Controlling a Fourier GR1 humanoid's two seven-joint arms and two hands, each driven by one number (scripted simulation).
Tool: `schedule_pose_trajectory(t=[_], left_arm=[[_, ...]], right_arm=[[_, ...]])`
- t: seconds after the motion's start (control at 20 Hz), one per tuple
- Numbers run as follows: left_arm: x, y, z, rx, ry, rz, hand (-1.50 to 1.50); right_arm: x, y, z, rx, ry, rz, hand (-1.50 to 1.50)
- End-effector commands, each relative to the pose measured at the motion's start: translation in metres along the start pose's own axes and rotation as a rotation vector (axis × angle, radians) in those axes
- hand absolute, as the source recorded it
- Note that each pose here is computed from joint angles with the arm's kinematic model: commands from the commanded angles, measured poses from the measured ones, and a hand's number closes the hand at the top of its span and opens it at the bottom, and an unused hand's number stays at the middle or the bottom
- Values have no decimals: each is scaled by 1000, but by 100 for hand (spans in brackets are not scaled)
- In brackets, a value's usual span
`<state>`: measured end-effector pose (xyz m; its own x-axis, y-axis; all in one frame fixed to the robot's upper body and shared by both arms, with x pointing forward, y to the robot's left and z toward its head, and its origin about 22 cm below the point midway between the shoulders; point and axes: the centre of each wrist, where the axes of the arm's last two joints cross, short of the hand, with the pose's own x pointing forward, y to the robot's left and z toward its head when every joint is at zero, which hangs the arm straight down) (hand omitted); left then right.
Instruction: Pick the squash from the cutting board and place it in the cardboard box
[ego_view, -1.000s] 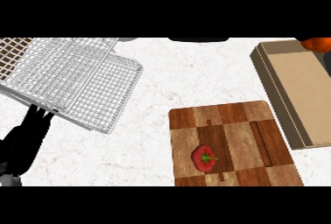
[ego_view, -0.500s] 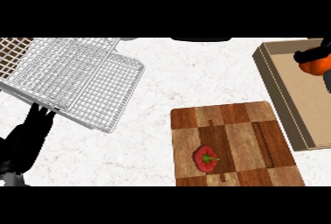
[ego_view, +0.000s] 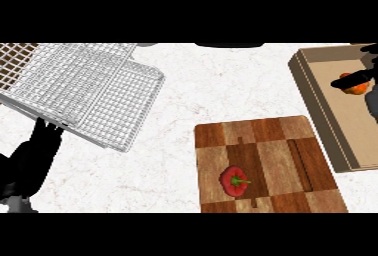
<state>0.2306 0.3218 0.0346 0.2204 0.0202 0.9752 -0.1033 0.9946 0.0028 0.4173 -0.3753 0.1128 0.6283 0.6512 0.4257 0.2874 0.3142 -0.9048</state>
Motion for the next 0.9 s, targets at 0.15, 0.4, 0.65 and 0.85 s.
schedule_pose_trajectory(t=[0.15,0.4,0.65,0.85], left_arm=[[18,6,-6,-38,-82,1,0],[13,-3,-3,-18,-82,12,0],[33,8,4,-14,-100,-10,0],[29,2,0,-14,-81,3,0]], right_arm=[[5,-24,-2,-231,-5,-397,-150],[-20,-55,-11,-328,28,-605,-150],[-78,-51,-5,-350,53,-646,-150],[-97,-79,3,-361,35,-713,-150]])
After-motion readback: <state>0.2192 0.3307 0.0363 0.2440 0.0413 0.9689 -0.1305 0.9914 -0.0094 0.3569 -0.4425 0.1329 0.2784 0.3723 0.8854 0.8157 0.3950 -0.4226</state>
